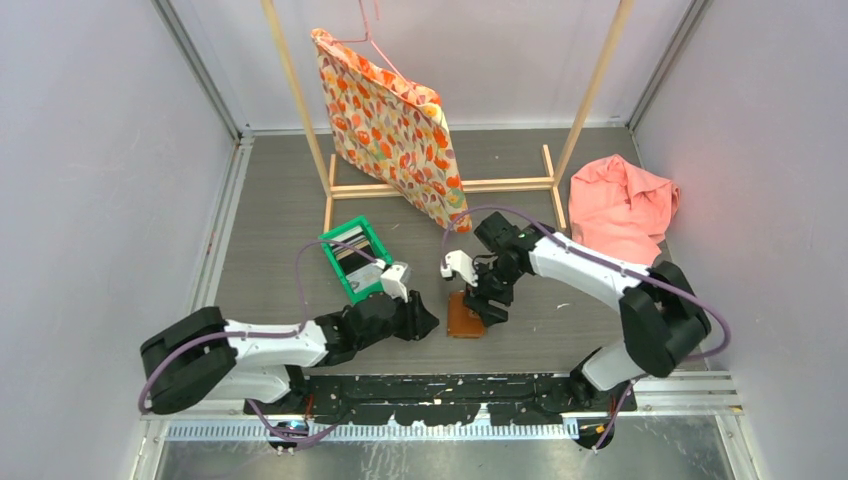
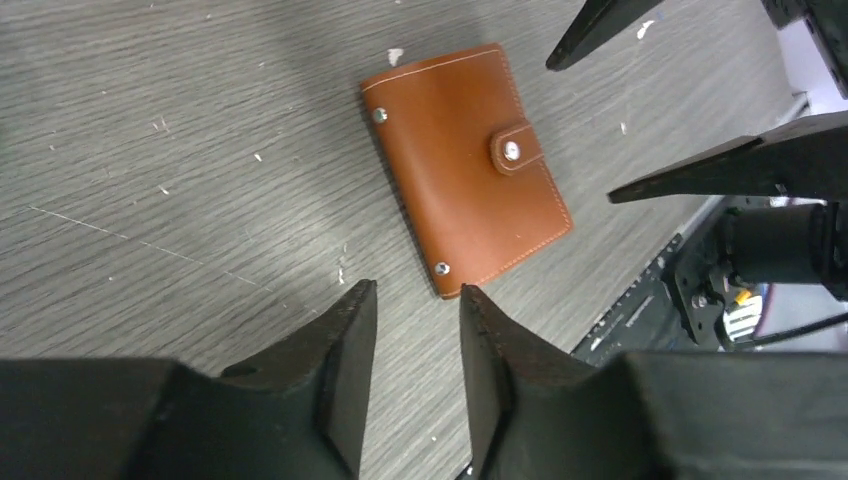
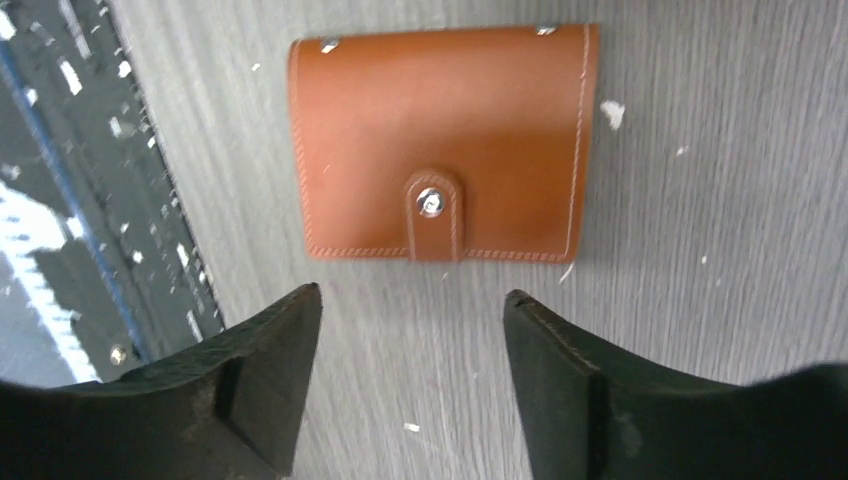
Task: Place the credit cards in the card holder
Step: Move the card holder to the center of the board, then open the card holder at the center of the board.
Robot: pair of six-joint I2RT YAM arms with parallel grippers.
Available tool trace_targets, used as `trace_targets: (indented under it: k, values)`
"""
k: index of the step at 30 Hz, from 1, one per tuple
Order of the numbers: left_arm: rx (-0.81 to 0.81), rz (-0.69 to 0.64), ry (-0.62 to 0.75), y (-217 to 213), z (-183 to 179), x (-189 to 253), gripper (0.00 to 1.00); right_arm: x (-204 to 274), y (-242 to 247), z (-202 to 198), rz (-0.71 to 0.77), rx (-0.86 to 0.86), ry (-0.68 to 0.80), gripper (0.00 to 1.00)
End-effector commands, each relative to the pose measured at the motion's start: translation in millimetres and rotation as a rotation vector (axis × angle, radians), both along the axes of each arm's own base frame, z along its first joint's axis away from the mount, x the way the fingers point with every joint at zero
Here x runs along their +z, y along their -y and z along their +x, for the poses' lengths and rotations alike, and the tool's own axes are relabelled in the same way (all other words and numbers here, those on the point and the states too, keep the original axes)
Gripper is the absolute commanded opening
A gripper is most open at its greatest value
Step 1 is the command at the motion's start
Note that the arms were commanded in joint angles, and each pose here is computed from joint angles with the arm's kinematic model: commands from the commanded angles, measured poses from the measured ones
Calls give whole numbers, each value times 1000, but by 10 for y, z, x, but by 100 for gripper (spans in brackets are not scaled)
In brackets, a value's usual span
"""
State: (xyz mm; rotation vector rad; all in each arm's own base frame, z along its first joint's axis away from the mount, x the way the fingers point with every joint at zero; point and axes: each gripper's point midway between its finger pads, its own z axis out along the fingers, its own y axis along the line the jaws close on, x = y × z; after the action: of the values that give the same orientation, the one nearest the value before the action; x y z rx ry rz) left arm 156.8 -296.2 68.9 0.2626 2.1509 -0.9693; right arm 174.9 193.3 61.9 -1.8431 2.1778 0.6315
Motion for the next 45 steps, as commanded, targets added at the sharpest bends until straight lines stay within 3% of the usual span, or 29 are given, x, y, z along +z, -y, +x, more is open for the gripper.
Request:
trace_targets:
  k: [1,12,20,26,33,37,40,45]
  values:
    - [96,-71,-29,165,163,126,35,-86,-282,305,21,-14,107,69]
    - [118,-72,-96,289,164,-121,30,-382,-408,256,-47,-29,96,58]
    - [139,-120,-128,266,135,-144,28,-463,-317,176,-111,53,131,26]
    - [118,-184,-145,312,81,23,31,-240,-415,178,-34,34,137,10]
    - [90,-240,-159,439,59,147,36,202,-497,241,186,-141,-48,3]
    - [85,-240,-150,450,66,133,41,402,-507,270,290,-211,-125,1]
    - [88,-229,-147,422,66,90,60,555,-516,270,360,-237,-174,1]
    - [80,-252,-130,412,62,129,70,745,-555,170,456,-216,-240,1]
